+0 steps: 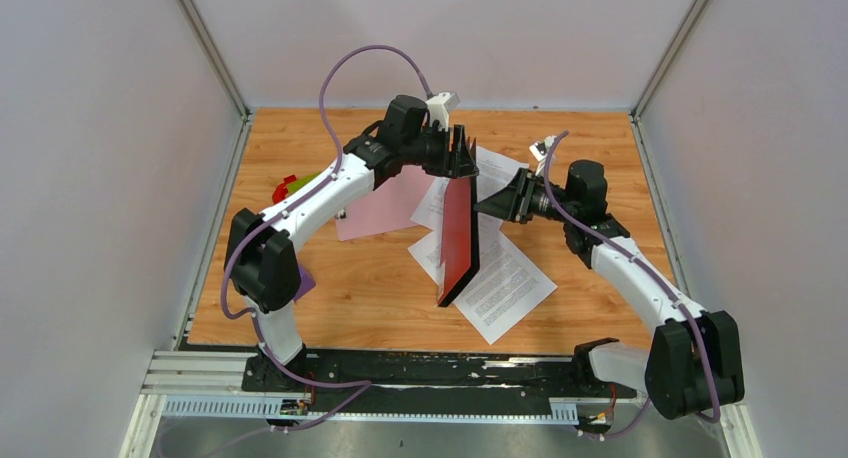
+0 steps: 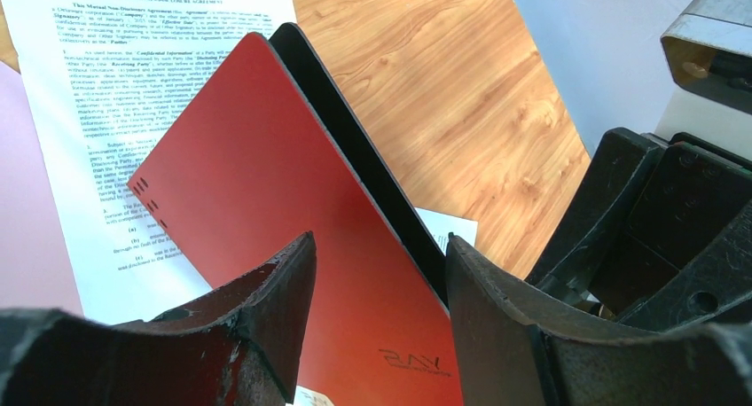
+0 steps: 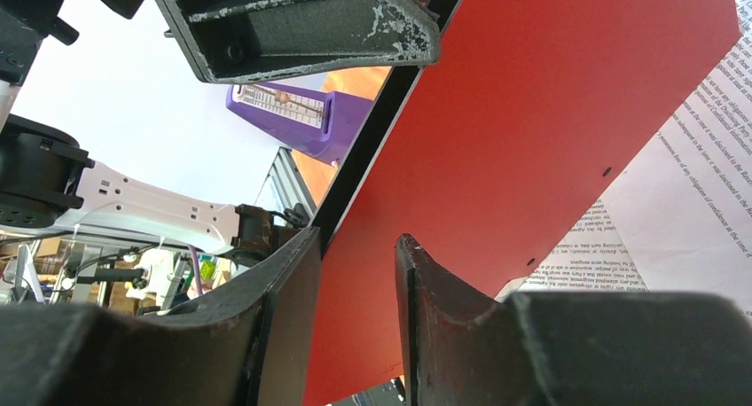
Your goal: Put the files into the folder
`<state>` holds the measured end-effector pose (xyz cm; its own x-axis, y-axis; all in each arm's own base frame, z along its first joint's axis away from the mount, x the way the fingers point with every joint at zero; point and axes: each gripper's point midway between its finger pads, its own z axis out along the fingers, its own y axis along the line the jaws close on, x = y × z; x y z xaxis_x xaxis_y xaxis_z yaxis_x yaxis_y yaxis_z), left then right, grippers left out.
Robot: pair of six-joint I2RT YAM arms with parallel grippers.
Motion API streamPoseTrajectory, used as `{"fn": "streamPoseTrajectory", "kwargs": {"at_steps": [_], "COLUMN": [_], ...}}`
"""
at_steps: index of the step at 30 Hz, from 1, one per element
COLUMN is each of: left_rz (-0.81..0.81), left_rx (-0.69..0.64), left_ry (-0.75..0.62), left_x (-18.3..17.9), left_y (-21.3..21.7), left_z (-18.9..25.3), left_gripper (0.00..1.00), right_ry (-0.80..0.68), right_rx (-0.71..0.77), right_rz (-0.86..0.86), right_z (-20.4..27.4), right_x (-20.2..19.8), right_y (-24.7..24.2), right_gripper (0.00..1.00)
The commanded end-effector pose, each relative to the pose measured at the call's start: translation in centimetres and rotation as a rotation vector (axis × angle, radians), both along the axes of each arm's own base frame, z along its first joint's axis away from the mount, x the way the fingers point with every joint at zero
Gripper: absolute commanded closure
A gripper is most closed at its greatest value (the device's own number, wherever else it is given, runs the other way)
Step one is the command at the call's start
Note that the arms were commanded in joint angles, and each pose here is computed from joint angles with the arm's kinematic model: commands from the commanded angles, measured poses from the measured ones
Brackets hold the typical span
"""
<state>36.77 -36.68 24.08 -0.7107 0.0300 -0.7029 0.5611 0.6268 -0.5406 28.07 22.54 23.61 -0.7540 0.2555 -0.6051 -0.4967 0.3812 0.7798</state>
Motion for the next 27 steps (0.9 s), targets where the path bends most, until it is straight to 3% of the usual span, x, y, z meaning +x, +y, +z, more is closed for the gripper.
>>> {"fn": "streamPoseTrajectory", "kwargs": {"at_steps": [1, 17, 27], "left_rz": [0.043, 0.021, 0.025], "left_rx": [0.062, 0.075, 0.117], "left_ry": [-0.028, -0.049, -0.037], "left_x": [0.3, -0.7, -0.8], "left_y": [1.7, 2.4, 3.0], "left_z": [0.1, 0.5, -0.3], "left_gripper": [0.37, 0.30, 0.32], "right_ry": [0.001, 0.091, 0.133], "right_rx": [-0.051, -0.266, -0.370], "right_rz": [-0.019, -0.134, -0.176], "right_z": [-0.1, -4.0, -6.0], "right_x": [0.5, 1.0, 1.2], "right_y": [-0.2, -2.7, -4.0], "right_gripper": [0.64, 0.67, 0.68]}}
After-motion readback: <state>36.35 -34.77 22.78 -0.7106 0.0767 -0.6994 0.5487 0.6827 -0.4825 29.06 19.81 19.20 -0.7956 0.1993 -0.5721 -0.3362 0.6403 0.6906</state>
